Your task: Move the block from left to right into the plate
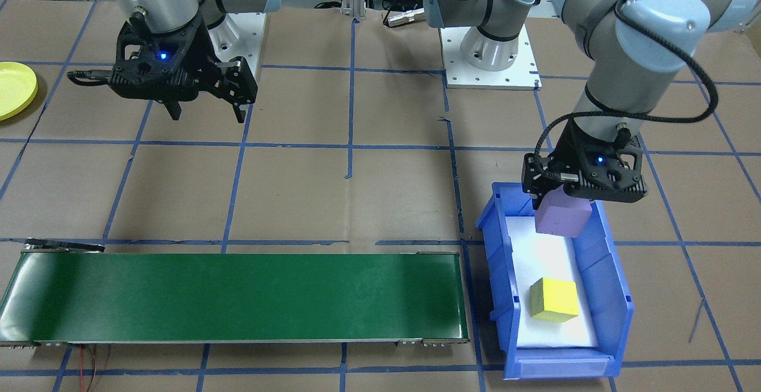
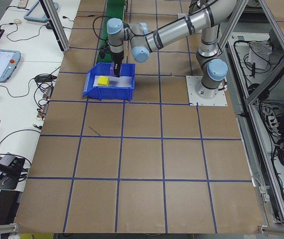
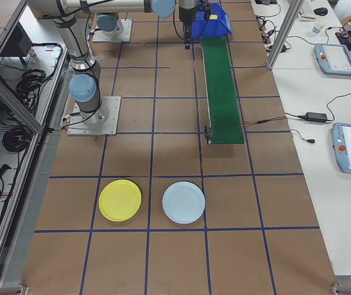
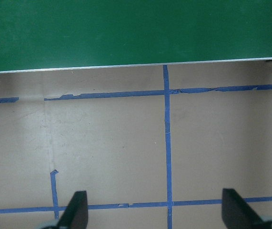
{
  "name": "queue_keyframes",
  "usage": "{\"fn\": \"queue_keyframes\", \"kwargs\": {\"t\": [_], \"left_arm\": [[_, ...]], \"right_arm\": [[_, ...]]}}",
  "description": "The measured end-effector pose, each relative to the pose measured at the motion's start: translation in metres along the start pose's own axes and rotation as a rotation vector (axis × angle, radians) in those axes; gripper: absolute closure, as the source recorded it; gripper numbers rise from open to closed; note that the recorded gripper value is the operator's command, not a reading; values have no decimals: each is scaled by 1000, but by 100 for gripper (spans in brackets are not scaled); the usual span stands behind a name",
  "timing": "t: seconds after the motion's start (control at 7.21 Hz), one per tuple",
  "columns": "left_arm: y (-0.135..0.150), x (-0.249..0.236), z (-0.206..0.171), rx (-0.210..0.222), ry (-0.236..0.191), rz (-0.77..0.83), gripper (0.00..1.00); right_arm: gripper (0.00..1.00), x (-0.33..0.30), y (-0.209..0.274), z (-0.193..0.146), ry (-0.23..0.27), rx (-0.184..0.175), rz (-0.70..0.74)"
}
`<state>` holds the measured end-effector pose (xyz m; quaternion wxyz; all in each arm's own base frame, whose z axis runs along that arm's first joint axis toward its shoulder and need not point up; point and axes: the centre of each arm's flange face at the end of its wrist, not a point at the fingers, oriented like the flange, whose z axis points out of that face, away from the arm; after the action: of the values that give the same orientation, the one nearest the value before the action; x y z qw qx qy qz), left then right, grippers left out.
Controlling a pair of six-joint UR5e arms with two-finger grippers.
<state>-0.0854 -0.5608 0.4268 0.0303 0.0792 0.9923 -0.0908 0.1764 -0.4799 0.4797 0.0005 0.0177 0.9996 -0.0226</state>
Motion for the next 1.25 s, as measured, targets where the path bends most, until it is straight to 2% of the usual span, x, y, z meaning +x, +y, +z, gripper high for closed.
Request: {"fn": "queue_keyframes", "kwargs": {"t": [0.14, 0.28, 0.69, 0.97, 1.11, 1.25], "left_arm": [[-3, 26, -13, 27, 11, -17, 72], [-9, 51, -5, 30, 37, -50, 72], [-42, 121, 88, 30, 139, -32, 72], [-46, 152, 137, 2, 179, -8, 69], [-49, 157, 149, 11, 184, -2, 3], [-52, 158, 155, 18, 179, 0, 0]], "right_arm": [[0, 0, 0, 0, -1, 0, 1], [0, 0, 0, 0, -3, 1, 1], [0, 0, 0, 0, -2, 0, 1], [0, 0, 0, 0, -3, 0, 1], [0, 0, 0, 0, -4, 0, 2], [0, 0, -1, 0, -4, -1, 2]]}}
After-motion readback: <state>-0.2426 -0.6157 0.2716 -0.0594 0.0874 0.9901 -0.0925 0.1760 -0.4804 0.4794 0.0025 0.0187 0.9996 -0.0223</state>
